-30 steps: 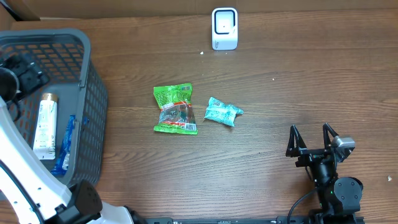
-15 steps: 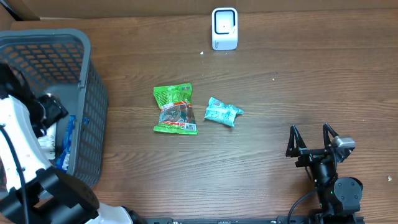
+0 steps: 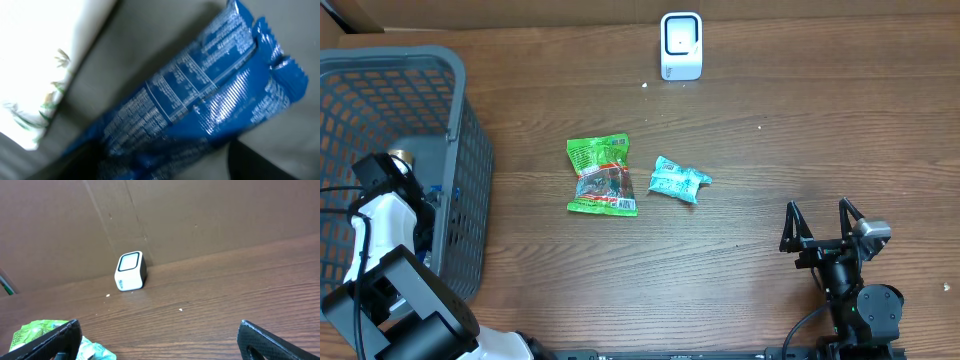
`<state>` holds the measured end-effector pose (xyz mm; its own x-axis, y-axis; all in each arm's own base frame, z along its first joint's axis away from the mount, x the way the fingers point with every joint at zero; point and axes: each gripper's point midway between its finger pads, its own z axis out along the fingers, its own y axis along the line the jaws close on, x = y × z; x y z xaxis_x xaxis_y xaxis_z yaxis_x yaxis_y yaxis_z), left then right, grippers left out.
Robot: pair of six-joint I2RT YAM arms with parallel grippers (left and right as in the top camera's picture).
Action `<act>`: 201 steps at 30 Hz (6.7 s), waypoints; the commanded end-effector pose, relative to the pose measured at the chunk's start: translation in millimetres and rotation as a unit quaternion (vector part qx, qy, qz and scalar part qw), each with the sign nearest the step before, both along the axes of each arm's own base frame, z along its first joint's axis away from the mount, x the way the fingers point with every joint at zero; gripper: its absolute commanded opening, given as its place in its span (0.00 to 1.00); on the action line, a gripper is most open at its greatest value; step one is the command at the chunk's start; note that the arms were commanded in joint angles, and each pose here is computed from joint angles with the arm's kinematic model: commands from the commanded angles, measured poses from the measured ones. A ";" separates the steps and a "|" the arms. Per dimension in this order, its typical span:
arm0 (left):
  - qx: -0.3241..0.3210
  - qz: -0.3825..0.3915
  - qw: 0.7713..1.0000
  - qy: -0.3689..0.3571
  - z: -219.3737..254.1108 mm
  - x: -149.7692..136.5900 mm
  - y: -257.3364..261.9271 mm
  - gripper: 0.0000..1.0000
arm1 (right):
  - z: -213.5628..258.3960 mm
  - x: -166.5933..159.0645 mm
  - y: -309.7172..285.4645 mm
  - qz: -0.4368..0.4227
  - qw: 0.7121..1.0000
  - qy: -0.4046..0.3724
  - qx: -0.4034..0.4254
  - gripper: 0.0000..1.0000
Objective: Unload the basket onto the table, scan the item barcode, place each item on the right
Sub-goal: 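Reach the left gripper into the basket and grasp the blue bar, then carry the blue bar past the scanner and release it right of the packet, then reach the left gripper into the basket and grasp the white tube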
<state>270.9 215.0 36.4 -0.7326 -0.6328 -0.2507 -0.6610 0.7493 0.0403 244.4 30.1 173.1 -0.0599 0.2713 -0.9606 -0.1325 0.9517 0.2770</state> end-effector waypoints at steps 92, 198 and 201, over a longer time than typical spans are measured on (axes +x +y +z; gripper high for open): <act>-0.153 -0.441 0.852 -0.235 284.2 172.9 -427.4 0.59 | -2.9 0.3 -0.3 -0.002 1.000 0.000 0.000 1.00; 0.006 -0.098 0.984 0.145 -16.9 70.6 113.0 0.71 | -2.9 0.3 -0.4 -0.002 1.000 0.000 0.000 1.00; -0.007 -0.098 0.982 0.158 -32.9 67.6 110.7 0.66 | -2.9 0.3 -0.4 -0.002 1.000 0.000 0.000 1.00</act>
<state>338.9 340.0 48.6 -0.8711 -0.4857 -0.0727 -0.4854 0.8292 0.2772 244.4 30.1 173.1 -0.0598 0.2713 -0.9606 -0.1321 0.9517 0.2770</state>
